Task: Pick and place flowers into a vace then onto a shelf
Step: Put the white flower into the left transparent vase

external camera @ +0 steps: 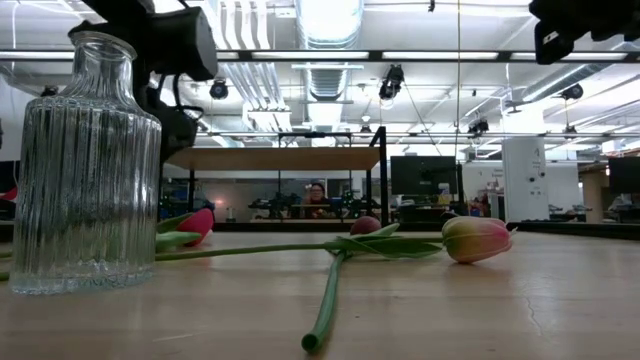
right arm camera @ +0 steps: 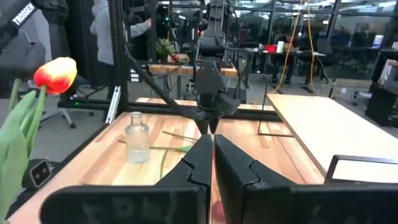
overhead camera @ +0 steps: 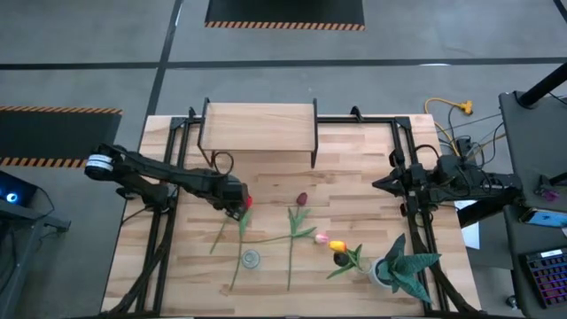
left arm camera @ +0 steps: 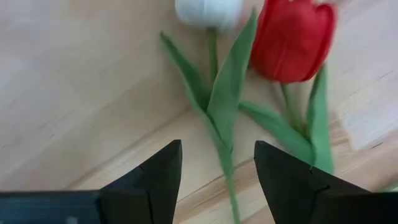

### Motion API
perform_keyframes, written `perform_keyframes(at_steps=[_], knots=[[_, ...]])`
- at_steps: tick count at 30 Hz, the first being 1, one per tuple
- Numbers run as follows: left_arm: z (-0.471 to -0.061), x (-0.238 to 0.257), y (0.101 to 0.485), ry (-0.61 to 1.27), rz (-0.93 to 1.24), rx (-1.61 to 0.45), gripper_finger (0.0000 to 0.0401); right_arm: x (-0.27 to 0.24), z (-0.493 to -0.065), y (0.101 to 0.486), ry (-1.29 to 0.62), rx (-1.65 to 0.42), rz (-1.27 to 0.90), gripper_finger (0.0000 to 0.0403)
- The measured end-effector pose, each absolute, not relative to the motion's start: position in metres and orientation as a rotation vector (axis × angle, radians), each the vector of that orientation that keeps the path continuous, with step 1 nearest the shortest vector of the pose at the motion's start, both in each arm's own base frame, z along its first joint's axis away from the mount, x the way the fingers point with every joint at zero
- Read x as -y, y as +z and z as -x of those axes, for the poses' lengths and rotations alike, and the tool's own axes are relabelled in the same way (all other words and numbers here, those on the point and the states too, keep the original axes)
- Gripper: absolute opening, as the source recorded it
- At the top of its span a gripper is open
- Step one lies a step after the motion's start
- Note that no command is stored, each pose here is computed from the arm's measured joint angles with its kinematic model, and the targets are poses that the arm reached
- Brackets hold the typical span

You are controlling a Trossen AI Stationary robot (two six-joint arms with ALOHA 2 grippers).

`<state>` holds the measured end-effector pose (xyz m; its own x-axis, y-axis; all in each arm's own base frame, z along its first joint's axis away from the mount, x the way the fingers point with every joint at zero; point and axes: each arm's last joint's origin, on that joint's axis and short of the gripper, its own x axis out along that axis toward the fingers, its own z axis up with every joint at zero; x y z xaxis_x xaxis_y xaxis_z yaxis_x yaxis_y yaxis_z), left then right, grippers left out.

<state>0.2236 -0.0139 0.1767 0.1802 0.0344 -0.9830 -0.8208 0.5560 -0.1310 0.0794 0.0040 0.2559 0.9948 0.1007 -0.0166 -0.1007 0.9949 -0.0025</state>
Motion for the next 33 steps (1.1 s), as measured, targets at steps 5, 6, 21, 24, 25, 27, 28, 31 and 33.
perform_keyframes(at_steps=[5,6,21,24,25,27,28,31,33], knots=[[-0.218,0.018,0.164,0.715,0.805,-1.254,0.0185,-0.005,-0.076,0.254,0.152,0.009,0.043,0.0008],[-0.217,0.018,0.161,0.718,0.816,-1.245,0.0185,-0.005,-0.076,0.252,0.154,0.014,0.041,0.0008],[-0.204,0.017,0.135,0.72,0.839,-1.216,0.0176,-0.004,-0.073,0.247,0.102,0.148,-0.056,0.0008],[-0.202,0.017,0.133,0.725,0.836,-1.222,0.0155,-0.004,-0.073,0.249,0.103,0.169,-0.055,0.0008],[-0.201,0.017,0.132,0.728,0.834,-1.224,0.0147,-0.004,-0.073,0.249,0.103,0.169,-0.054,0.0008],[-0.2,0.017,0.131,0.732,0.831,-1.229,0.0125,-0.004,-0.073,0.249,0.103,0.164,-0.048,0.0008],[-0.2,0.017,0.131,0.734,0.83,-1.232,0.0113,-0.004,-0.073,0.248,0.102,0.161,-0.047,0.0008],[-0.199,0.017,0.131,0.738,0.827,-1.235,0.0072,-0.004,-0.073,0.248,0.102,0.159,-0.045,0.0008],[-0.2,0.016,0.132,0.742,0.824,-1.238,0.0042,-0.004,-0.073,0.248,0.102,0.16,-0.045,0.0008]])
